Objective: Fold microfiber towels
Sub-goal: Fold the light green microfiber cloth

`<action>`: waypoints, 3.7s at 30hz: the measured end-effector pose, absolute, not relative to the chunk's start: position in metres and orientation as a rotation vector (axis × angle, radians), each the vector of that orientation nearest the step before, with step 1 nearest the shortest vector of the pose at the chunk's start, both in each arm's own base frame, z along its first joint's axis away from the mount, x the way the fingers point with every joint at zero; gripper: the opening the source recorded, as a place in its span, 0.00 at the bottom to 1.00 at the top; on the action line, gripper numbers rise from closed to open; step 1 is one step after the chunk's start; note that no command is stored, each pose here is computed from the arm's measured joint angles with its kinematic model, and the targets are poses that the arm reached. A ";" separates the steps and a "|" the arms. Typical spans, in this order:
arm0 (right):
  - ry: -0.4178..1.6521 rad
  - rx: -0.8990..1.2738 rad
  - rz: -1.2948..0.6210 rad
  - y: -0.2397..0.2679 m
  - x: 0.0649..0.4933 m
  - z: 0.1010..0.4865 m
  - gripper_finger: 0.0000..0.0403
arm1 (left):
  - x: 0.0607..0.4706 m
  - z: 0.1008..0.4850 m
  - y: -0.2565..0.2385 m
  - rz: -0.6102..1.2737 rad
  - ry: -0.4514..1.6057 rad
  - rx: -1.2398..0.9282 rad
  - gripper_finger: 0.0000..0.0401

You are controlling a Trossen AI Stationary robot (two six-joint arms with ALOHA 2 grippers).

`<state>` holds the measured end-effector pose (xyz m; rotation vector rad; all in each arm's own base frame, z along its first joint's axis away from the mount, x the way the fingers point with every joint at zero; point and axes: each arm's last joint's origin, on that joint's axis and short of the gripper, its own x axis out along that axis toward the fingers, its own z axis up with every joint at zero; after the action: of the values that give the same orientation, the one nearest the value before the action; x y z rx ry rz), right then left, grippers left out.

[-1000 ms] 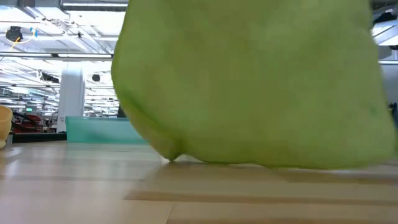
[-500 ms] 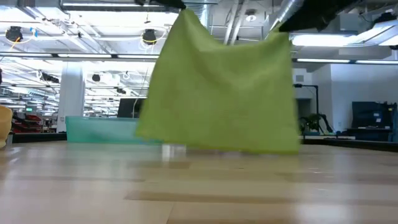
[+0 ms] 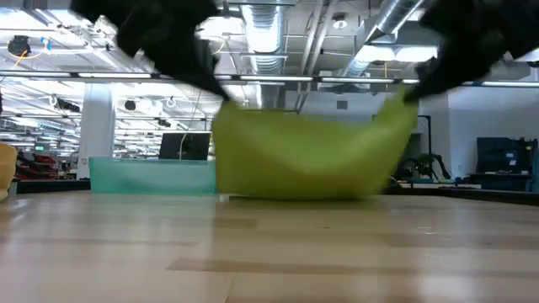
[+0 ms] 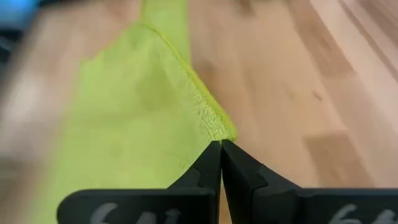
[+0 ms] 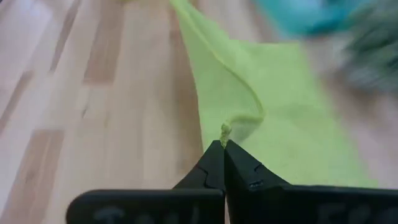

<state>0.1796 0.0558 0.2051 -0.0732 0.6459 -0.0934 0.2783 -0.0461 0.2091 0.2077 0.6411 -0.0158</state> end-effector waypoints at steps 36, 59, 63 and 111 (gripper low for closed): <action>0.903 -0.327 0.173 0.151 0.185 0.096 0.16 | 0.273 0.088 -0.122 -0.094 0.715 -0.011 0.00; 0.828 -0.092 0.307 0.187 0.181 0.133 0.07 | 0.262 0.104 -0.186 -0.165 0.767 -0.054 0.00; 0.853 -0.186 0.316 0.183 0.186 0.124 0.17 | 0.262 0.103 -0.183 -0.134 0.764 -0.044 0.00; 1.047 -0.031 0.037 0.108 0.216 0.153 0.03 | 0.273 0.137 -0.112 0.027 0.662 0.102 0.00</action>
<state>0.2155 0.1077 0.1531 -0.0310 1.0473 0.0375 0.2735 -0.1115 0.1374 0.1016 0.6622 0.0271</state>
